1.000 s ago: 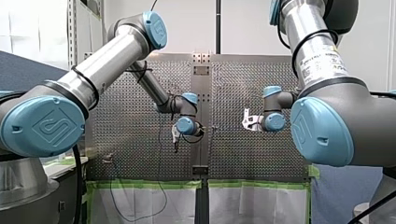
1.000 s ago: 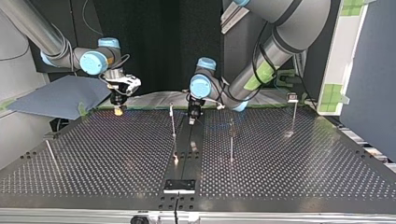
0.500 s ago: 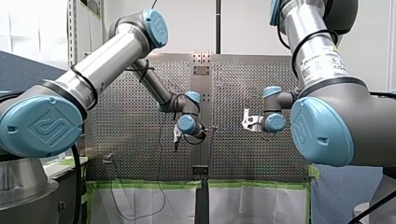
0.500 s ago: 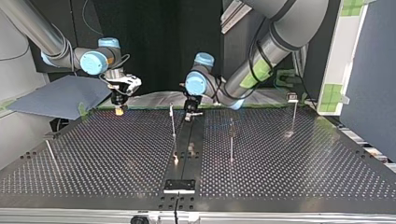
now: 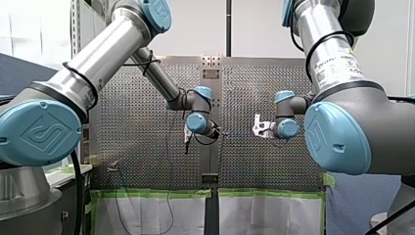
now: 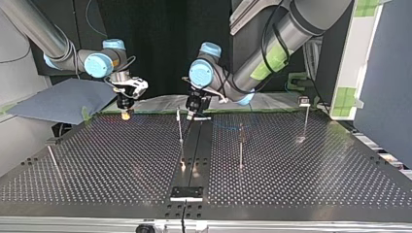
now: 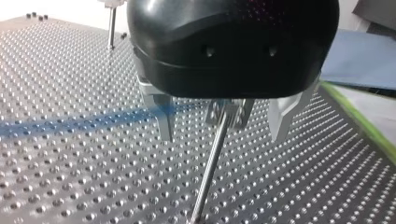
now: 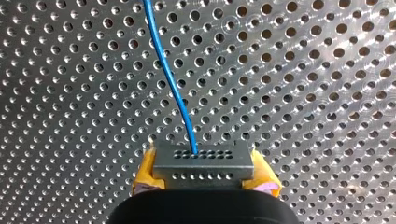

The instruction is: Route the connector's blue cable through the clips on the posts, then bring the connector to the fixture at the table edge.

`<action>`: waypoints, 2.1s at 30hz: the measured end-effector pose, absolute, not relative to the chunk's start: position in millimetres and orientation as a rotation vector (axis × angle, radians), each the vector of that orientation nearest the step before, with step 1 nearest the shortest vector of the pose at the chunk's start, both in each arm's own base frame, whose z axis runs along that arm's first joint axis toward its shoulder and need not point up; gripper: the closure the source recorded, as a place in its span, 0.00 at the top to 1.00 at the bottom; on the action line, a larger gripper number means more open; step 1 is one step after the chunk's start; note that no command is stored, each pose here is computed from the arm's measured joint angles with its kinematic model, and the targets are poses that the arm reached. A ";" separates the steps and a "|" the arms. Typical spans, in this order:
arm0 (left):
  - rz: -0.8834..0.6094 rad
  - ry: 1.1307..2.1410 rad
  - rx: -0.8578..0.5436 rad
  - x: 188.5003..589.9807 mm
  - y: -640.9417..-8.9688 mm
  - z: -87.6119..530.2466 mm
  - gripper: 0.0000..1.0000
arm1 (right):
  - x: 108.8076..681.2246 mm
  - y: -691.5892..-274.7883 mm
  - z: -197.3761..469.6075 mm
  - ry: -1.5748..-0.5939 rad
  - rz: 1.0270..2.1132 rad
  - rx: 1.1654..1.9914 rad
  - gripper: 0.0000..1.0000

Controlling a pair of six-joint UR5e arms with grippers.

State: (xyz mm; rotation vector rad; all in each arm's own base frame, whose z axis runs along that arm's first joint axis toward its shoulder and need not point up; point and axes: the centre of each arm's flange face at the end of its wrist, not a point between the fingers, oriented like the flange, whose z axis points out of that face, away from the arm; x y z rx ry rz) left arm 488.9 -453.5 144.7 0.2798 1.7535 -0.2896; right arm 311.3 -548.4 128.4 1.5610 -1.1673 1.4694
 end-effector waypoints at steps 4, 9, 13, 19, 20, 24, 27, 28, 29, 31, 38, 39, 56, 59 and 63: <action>-0.277 1.772 0.296 475.0 -452.3 140.6 1.00 | 311.7 -547.7 128.1 -1.170 1.468 1.565 0.00; -0.277 1.784 0.319 461.1 -455.8 133.8 1.00 | 311.8 -547.4 127.9 -1.171 1.467 1.567 0.00; -0.284 1.783 0.332 454.1 -460.3 131.7 1.00 | 311.8 -547.4 127.8 -1.171 1.467 1.567 0.00; -0.294 1.773 0.337 449.9 -465.3 132.0 1.00 | 311.9 -547.3 127.8 -1.174 1.468 1.567 0.00; -0.296 1.769 0.337 448.6 -466.9 132.2 1.00 | 312.0 -547.3 127.8 -1.174 1.469 1.567 0.00; -0.296 1.759 0.331 444.7 -471.4 132.9 1.00 | 312.0 -547.4 127.9 -1.174 1.470 1.565 0.00; -0.296 1.757 0.331 442.8 -473.3 133.2 1.00 | 312.0 -547.4 127.8 -1.175 1.470 1.566 0.00; -0.296 1.757 0.331 442.3 -473.8 133.2 1.00 | 312.0 -547.3 127.8 -1.175 1.470 1.566 0.00; -0.296 1.757 0.331 441.9 -474.2 133.3 1.00 | 311.9 -547.3 127.8 -1.175 1.470 1.566 0.00; -0.295 1.756 0.330 441.0 -474.8 133.3 1.00 | 312.0 -547.2 127.5 -1.176 1.470 1.567 0.00; -0.291 1.757 0.327 439.8 -475.5 133.3 1.00 | 312.3 -547.2 127.4 -1.175 1.475 1.569 0.00; -0.292 1.757 0.327 439.5 -475.7 133.3 1.00 | 312.4 -547.2 127.4 -1.175 1.476 1.569 0.00; -0.264 1.735 0.324 419.2 -479.3 142.4 1.00 | 311.9 -546.9 126.8 -1.180 1.475 1.573 0.00; -0.275 1.715 0.308 405.3 -482.4 149.9 1.00 | 311.9 -546.8 126.7 -1.180 1.474 1.574 0.00; -0.310 1.688 0.273 383.6 -487.1 161.2 1.00 | 312.8 -546.2 126.8 -1.180 1.475 1.575 0.00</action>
